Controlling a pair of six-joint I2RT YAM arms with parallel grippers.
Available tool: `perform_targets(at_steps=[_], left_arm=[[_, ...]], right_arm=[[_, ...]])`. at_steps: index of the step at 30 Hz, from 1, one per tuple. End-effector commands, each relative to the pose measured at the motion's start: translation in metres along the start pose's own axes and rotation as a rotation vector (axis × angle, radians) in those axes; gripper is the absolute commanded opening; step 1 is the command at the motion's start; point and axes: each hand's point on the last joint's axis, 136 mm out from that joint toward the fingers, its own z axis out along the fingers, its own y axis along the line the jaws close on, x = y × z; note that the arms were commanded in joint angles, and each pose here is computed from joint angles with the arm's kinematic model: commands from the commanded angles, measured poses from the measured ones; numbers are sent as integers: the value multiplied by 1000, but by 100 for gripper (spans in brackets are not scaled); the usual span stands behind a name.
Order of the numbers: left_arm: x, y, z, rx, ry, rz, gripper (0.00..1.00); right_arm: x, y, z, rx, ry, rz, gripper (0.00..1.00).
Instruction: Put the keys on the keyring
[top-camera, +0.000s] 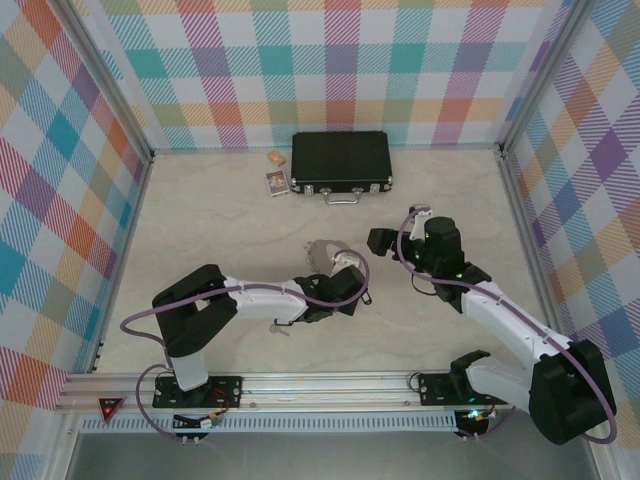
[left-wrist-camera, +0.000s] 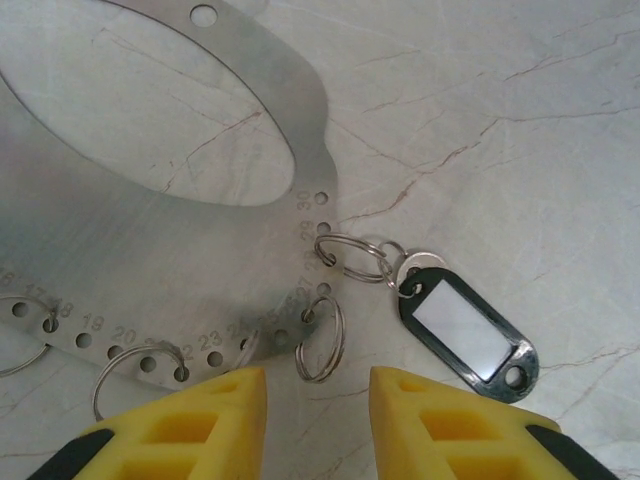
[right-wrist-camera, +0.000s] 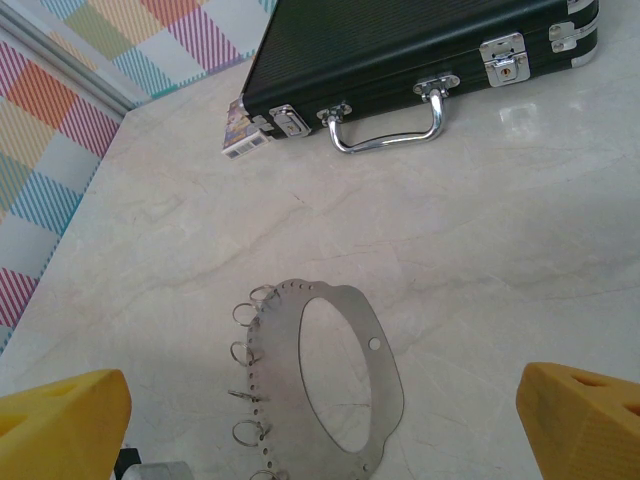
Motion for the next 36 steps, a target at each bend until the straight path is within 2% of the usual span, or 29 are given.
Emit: perform_targets(at_steps=[1,12,21,24,26,36], left_arm=[[2,0,3,-36,10,47,30],[-1,3,12,-85,3,81,29],[-2,6,15,-109,0,97,18],[-1,7,15,-111,6,101,17],[-1,7,15,-113,7,103,11],[-27,12,-24,-109,-57,119,1]], right_arm=[[-4,7,-4,-18,-13,9,99],[-2,8,-2,-28,-1,14,99],[-2,10,-2,-36,4,19,99],[-2,10,-2,-36,4,20,99],[-2,10,-1,-37,3,20,99],[-3,10,-3,-37,-1,21,99]])
